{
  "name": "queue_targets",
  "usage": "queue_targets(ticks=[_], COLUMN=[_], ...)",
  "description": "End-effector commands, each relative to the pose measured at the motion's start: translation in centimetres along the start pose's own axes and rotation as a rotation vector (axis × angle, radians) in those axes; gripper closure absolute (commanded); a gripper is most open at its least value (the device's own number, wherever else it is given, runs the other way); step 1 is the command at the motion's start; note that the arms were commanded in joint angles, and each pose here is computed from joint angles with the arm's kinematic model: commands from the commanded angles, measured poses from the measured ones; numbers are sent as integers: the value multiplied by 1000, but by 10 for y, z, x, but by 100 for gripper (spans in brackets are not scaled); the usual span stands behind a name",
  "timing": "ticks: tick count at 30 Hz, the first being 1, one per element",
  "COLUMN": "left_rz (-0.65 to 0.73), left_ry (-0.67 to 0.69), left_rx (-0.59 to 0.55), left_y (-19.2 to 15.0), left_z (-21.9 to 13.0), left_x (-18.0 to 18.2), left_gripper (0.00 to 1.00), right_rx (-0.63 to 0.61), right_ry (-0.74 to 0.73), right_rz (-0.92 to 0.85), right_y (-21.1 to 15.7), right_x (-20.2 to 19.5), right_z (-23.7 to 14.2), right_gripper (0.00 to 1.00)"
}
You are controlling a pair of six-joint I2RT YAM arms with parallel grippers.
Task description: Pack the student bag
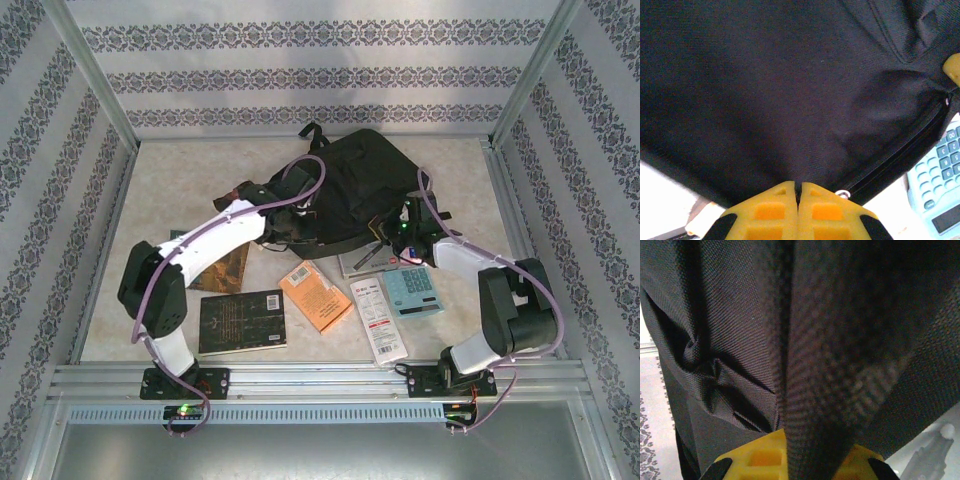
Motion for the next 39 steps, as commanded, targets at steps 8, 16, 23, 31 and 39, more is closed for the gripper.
queue_targets(ticks=[8,16,23,31,39], left_rz=[-31,-46,-48,-46,-41], left_ry=[-8,-166,-177,-187,-183], left_rx=[-157,-140,-167,-172,-180], left_y=[25,26,39,39,34], left_z=[-64,-69,-72,-77,-82], left_x=[29,-1,-13,-21,-23], left_gripper=[100,100,100,100,100], right_rx=[38,30,93,184,227], right_ry=[-120,-226,-226,-114,-69], right_rz=[-87,7,151,181,195], right_y=[40,48,-1,-50,-66], right_x=[0,13,27,89,128], right_z=[9,-13,-34,-17,6], right_gripper=[100,46,43,33,33])
Point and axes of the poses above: each hand's point on the last joint's axis, 136 mm out from that joint toward the fingers, its own z axis out along the fingers, its own x axis along the line the jaws close on, y = z × x, the point moved 2 cm from there along -z, back along the fingers, and after that the axes turned 8 degrees about -z, right-handed, at the moved point
